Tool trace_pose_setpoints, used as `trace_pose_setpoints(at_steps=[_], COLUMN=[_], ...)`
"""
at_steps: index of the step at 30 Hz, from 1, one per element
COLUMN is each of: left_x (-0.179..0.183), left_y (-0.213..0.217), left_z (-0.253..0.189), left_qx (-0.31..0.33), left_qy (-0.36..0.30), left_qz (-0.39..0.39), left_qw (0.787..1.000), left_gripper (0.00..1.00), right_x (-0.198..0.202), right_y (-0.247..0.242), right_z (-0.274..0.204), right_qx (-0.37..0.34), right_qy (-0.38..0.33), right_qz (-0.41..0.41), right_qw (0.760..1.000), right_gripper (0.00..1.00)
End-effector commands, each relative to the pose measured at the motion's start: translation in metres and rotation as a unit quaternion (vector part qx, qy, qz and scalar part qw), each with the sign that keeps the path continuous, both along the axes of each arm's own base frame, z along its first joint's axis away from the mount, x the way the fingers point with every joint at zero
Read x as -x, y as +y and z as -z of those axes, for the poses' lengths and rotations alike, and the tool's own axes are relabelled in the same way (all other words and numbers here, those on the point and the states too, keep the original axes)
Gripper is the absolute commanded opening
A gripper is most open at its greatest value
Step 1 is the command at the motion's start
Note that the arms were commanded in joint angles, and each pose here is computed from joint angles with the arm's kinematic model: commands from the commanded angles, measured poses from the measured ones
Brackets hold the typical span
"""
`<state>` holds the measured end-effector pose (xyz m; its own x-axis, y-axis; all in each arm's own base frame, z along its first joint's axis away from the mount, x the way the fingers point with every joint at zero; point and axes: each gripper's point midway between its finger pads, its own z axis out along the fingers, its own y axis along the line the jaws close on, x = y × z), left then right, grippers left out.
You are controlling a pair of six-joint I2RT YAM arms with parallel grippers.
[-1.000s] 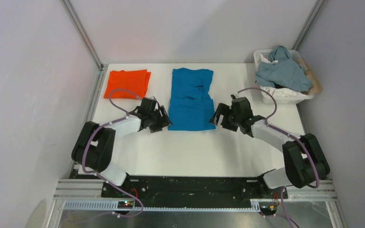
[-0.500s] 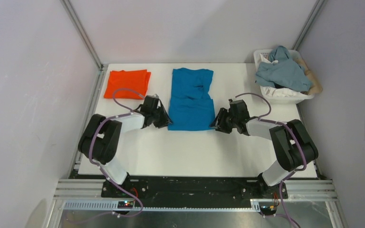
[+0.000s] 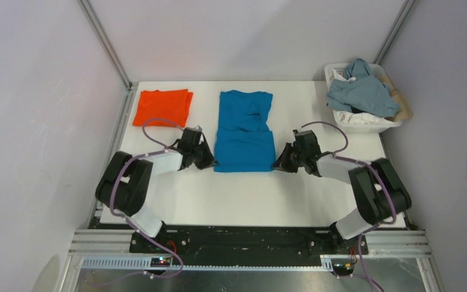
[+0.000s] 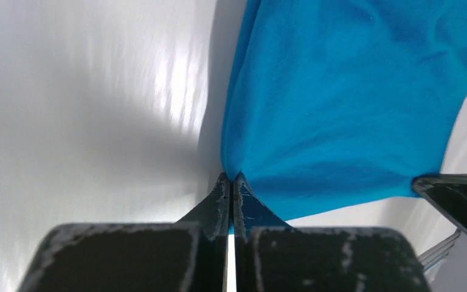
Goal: Fold and stack the t-shirts
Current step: Grab one side of the 2/3 rectangular tshirt with both arms, then fold the long partially folded tshirt into a neat square
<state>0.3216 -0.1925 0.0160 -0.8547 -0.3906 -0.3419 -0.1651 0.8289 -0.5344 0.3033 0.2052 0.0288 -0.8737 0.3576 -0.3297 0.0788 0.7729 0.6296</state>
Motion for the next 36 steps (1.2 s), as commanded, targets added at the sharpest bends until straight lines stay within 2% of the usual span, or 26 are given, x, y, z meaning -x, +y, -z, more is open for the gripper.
trace_pose_setpoints(at_steps=[1, 9, 12, 17, 21, 27, 33, 36], left_x=[0.051, 0.142, 0.174, 0.197, 0.184, 0.132, 0.085, 0.059], left_y=[0.014, 0.003, -0.007, -0.015, -0.02, -0.018, -0.024, -0.022], left_z=[-0.004, -0.034, -0.061, -0.096, -0.121, -0.163, -0.181, -0.176], left_qx=[-0.011, 0.033, 0.088, 0.144, 0.143, 0.095, 0.07, 0.053], left_qy=[0.021, 0.022, 0.009, -0.018, -0.049, -0.131, -0.137, -0.126], left_qz=[0.017, 0.094, 0.137, 0.167, 0.169, 0.12, 0.095, 0.076], left_qw=[1.0, 0.995, 0.987, 0.975, 0.974, 0.979, 0.984, 0.988], left_gripper=[0.0, 0.0, 0.0, 0.0, 0.0, 0.0, 0.0, 0.0], right_x=[0.048, 0.139, 0.164, 0.189, 0.179, 0.127, 0.093, 0.076], right_y=[0.006, 0.024, 0.026, 0.025, 0.021, -0.001, -0.008, -0.009], right_z=[-0.026, -0.076, -0.097, -0.13, -0.146, -0.169, -0.19, -0.189], right_qx=[0.008, -0.012, -0.035, -0.082, -0.098, -0.126, -0.16, -0.168], right_qy=[0.001, -0.002, -0.011, -0.041, -0.077, -0.118, -0.151, -0.142], right_qz=[-0.043, -0.137, -0.162, -0.186, -0.165, -0.074, -0.047, -0.037], right_qw=[0.999, 0.99, 0.986, 0.978, 0.978, 0.982, 0.974, 0.975], right_gripper=[0.0, 0.0, 0.0, 0.0, 0.0, 0.0, 0.0, 0.0])
